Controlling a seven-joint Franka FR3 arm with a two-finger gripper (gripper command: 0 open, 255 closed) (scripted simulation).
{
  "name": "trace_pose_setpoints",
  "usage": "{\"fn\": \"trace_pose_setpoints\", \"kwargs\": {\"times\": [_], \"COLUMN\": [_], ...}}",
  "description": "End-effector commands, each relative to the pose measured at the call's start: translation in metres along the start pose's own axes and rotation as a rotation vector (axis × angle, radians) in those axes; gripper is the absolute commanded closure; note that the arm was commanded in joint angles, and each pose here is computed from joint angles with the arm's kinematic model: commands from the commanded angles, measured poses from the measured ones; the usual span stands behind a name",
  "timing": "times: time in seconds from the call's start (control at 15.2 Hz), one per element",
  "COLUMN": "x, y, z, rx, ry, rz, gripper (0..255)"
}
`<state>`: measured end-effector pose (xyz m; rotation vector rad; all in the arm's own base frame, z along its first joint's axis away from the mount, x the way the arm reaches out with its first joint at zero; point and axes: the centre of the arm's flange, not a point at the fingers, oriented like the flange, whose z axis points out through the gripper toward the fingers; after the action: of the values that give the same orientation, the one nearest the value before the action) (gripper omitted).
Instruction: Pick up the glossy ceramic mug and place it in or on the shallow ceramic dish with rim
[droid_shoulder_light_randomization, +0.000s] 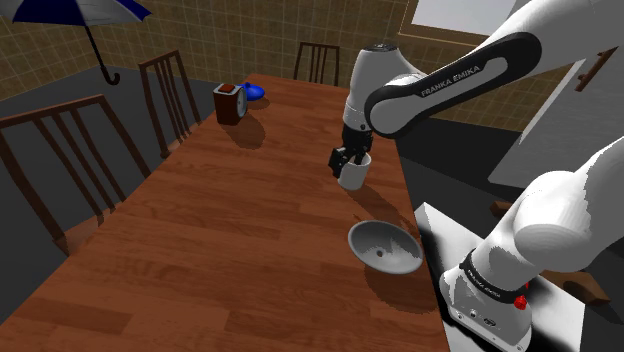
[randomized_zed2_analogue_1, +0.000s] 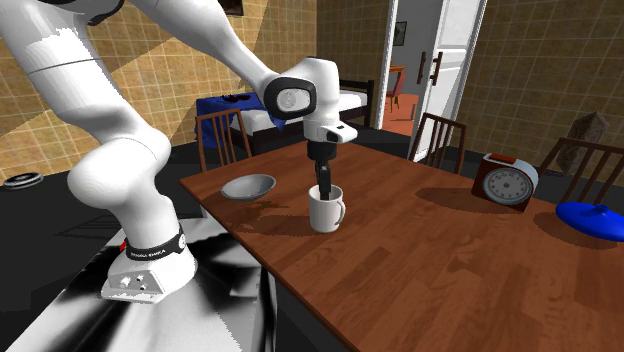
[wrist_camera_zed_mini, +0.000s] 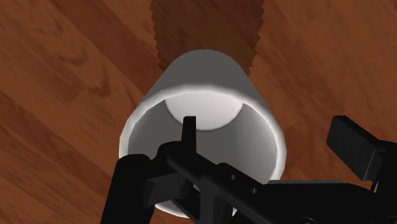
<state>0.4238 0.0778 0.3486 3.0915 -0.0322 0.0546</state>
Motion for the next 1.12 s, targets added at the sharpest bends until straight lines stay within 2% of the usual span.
{"fn": "trace_pose_setpoints", "kwargs": {"times": [0.0,0.07,0.13,0.73,1.06], "x": [0.0,0.0,0.0,0.0,0.001], "y": [0.0,0.0,0.0,0.0,0.001], "z": [0.0,0.0,0.0,0.0,-0.026], "rx": [0.0,0.0,0.0,0.0,0.0], "ry": [0.0,0.0,0.0,0.0,0.0], "rz": [0.0,0.0,0.0,0.0,0.0], "gripper": [0,0,255,255,255]}}
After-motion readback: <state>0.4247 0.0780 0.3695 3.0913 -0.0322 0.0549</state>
